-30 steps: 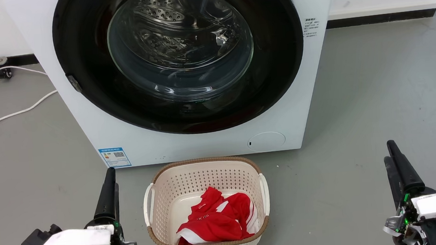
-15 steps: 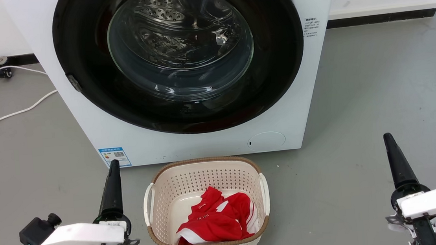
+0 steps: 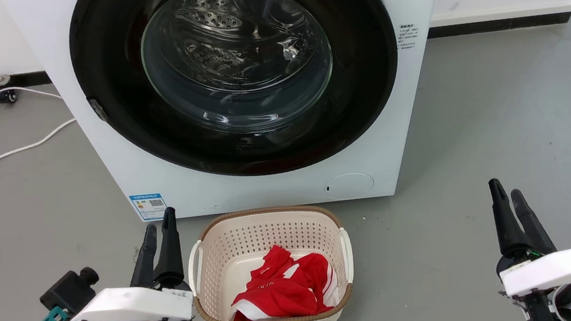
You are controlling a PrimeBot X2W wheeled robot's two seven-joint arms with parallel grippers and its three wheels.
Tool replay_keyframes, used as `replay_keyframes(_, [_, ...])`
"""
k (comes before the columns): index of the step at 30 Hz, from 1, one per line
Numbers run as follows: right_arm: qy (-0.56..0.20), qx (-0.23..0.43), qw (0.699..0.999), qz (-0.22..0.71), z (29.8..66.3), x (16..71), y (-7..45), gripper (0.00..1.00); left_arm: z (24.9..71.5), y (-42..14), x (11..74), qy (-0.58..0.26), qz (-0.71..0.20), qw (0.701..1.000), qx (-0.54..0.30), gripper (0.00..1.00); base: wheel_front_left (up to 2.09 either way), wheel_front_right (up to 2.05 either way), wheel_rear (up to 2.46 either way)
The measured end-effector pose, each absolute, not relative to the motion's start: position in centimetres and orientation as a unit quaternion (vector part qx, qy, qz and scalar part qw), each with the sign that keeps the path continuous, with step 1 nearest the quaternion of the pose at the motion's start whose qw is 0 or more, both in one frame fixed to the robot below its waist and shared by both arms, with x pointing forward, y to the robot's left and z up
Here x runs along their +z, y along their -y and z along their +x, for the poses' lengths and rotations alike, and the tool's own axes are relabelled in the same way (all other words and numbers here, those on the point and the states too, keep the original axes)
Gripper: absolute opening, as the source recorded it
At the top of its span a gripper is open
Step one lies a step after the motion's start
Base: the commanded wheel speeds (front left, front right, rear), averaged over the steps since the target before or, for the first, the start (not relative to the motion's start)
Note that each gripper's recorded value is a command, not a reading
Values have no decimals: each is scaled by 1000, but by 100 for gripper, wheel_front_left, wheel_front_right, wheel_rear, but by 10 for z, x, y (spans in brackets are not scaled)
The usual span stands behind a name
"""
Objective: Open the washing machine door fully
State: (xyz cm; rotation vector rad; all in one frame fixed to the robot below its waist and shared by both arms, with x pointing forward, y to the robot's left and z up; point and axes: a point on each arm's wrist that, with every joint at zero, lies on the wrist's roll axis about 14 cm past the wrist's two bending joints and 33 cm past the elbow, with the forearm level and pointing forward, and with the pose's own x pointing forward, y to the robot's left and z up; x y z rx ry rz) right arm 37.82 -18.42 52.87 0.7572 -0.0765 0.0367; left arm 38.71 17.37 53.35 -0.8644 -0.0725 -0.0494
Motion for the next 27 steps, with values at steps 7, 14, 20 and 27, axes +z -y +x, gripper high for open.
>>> replay_keyframes(7, [41,26,946,320,378,530,178,100,386,-167,534,36,-355,934,-30,100,0,0,0])
replay_keyframes(14, [44,30,961,271,377,530,176,100,386,-164,535,41,-305,951,-32,100,0,0,0])
replay_keyframes(20, [38,35,971,232,377,525,172,100,385,-165,533,41,-269,962,-24,100,0,0,0])
replay_keyframes(27, [30,40,980,191,377,519,168,100,385,-165,530,41,-226,973,-21,100,0,0,0])
